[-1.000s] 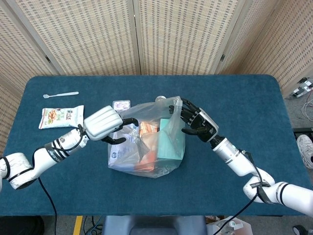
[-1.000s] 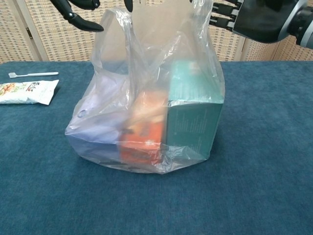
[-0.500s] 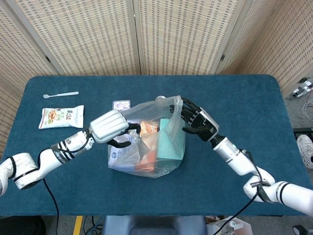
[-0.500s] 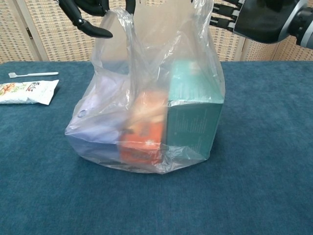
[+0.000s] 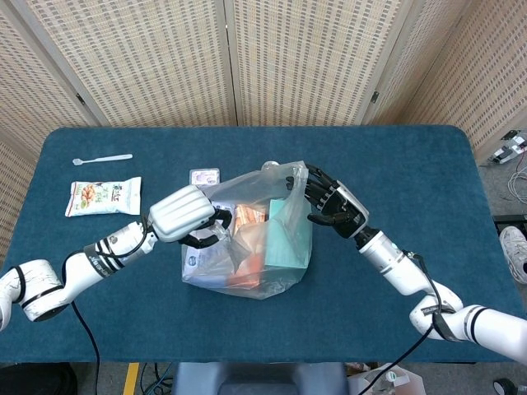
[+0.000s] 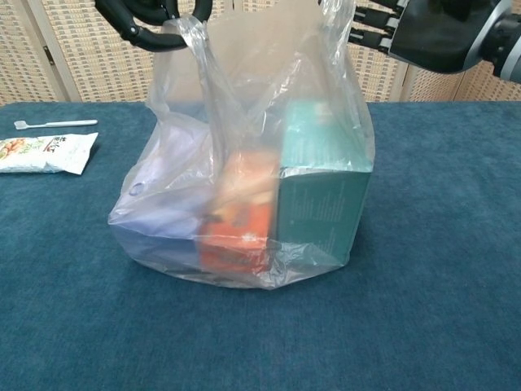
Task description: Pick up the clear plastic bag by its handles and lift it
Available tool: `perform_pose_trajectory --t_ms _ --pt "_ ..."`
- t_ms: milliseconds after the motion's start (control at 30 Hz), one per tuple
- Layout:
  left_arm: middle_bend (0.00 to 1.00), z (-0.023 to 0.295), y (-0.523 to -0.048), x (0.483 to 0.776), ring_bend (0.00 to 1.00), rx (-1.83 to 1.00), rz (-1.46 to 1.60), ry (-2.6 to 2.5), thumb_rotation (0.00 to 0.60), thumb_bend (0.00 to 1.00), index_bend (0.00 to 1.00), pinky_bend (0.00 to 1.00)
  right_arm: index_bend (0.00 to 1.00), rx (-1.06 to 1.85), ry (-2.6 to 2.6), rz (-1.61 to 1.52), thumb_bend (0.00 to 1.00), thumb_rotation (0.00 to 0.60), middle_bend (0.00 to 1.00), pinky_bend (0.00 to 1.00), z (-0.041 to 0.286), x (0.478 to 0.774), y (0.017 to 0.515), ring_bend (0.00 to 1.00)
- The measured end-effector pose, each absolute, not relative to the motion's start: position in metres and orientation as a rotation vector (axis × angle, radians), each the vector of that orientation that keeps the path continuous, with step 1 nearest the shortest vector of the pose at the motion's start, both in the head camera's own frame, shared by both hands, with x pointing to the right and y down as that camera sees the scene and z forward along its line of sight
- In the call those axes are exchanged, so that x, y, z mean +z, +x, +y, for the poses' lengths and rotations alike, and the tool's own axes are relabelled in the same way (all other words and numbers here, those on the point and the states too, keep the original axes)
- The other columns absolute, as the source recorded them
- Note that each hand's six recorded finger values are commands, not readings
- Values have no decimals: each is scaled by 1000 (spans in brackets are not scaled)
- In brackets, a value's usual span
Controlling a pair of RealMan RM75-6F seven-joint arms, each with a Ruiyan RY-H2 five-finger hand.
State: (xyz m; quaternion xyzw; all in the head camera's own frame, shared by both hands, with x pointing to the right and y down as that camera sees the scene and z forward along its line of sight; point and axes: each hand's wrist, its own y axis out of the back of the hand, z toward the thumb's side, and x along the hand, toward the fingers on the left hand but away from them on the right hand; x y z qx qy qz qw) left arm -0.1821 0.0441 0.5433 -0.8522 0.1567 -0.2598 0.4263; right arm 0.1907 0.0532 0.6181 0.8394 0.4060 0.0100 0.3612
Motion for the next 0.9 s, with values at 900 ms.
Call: perform_pose_trajectory --t_ms 900 --pt "1000 23 -222 512 1000 -651 617 -2194 600 405 639 904 190 -49 2385 883 34 600 250 103 57 605 154 88"
